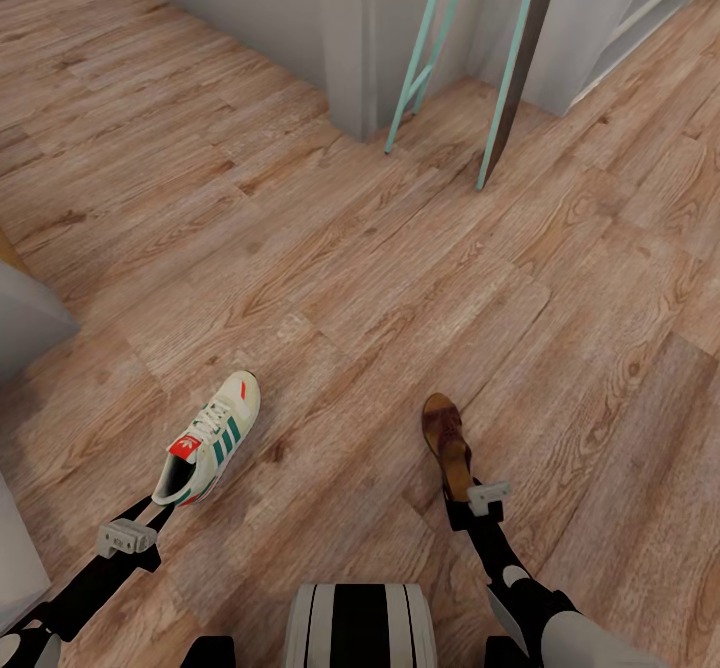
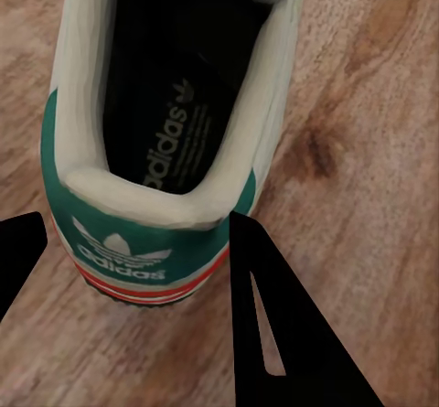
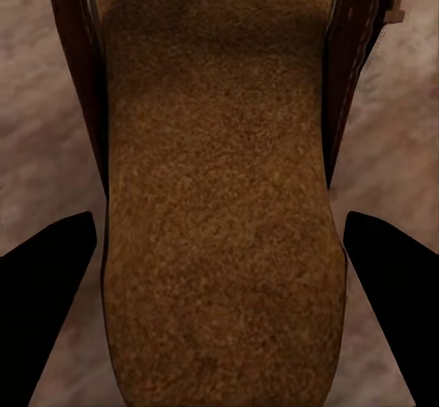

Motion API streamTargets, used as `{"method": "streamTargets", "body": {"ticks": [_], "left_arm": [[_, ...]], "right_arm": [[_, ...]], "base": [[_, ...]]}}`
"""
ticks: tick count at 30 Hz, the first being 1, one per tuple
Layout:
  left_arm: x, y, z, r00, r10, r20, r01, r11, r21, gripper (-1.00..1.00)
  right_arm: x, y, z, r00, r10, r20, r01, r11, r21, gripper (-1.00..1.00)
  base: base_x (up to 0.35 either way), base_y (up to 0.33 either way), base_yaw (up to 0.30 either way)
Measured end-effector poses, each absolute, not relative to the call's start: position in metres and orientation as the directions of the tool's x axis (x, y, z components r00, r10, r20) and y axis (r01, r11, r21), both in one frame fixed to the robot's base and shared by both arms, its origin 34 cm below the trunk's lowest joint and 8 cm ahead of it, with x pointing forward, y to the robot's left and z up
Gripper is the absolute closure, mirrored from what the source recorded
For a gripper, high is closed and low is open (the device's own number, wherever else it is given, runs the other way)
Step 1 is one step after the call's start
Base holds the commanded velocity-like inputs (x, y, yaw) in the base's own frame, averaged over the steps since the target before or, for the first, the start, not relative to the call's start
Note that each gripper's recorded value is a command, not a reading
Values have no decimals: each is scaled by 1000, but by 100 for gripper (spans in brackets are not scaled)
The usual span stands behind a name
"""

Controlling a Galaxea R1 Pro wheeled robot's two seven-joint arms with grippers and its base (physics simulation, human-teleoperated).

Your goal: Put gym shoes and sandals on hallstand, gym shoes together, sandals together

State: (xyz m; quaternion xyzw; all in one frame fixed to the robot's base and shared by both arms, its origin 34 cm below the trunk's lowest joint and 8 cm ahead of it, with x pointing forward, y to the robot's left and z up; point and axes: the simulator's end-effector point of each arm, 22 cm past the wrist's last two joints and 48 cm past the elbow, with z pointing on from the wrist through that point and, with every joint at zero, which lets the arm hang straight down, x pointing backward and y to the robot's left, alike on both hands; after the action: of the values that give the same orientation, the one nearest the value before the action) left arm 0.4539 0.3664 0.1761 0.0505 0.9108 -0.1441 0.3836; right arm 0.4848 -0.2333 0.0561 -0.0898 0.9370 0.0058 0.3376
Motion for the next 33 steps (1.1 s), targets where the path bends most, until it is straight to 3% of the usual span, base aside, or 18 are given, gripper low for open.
{"method": "streamTargets", "body": {"ticks": [33], "left_arm": [[454, 366, 176, -701, -19, -713, 202, 953, -224, 100]], "right_arm": [[520, -228, 97, -698, -173, -695, -159, 984, -85, 100]], "base": [[0, 0, 0]]}}
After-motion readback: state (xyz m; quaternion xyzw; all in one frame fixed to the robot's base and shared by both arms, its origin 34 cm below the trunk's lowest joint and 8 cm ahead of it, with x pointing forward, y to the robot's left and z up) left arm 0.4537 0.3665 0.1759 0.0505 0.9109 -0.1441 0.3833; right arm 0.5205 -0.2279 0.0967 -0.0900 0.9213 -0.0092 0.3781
